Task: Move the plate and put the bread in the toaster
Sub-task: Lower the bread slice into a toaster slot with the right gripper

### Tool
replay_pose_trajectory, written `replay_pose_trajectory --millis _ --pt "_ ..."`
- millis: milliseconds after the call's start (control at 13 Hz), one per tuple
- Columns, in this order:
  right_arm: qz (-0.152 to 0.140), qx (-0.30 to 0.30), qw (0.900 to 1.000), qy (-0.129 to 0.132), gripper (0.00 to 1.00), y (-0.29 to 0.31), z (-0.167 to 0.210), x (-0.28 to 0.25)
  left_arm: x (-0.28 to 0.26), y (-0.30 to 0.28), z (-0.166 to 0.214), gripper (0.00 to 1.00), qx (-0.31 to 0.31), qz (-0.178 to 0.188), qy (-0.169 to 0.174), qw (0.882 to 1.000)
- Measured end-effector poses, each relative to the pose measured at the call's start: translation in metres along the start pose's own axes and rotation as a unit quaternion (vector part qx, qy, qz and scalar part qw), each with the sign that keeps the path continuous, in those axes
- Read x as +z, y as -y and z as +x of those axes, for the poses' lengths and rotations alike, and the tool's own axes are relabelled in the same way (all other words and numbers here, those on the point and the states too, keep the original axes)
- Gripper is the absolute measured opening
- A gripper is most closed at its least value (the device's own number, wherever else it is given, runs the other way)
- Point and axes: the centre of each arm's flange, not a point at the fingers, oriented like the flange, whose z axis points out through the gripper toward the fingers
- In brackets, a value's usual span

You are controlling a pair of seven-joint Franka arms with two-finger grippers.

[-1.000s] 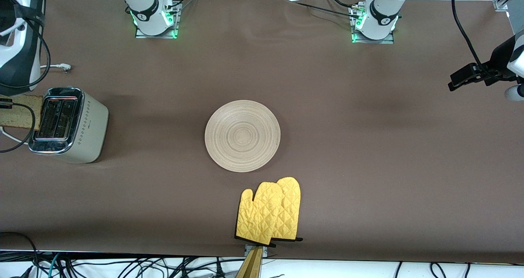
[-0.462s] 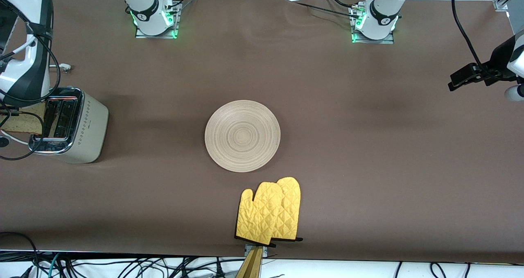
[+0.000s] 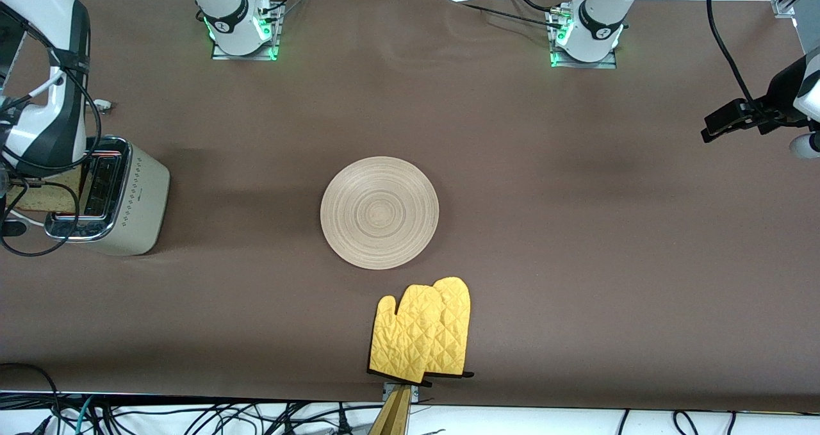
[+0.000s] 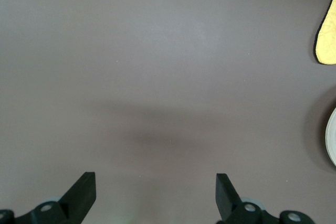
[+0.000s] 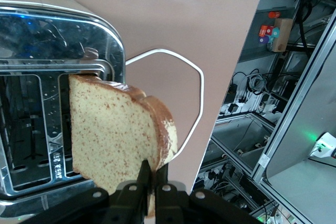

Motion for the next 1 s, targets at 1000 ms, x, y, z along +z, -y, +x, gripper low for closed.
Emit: replay_pose_trajectory --millis 1000 --pt "-0.004 0.064 0.998 0.009 0.07 0.033 0.009 0.004 0.0 0.0 0.0 1.0 0.0 0.0 0.0 1.0"
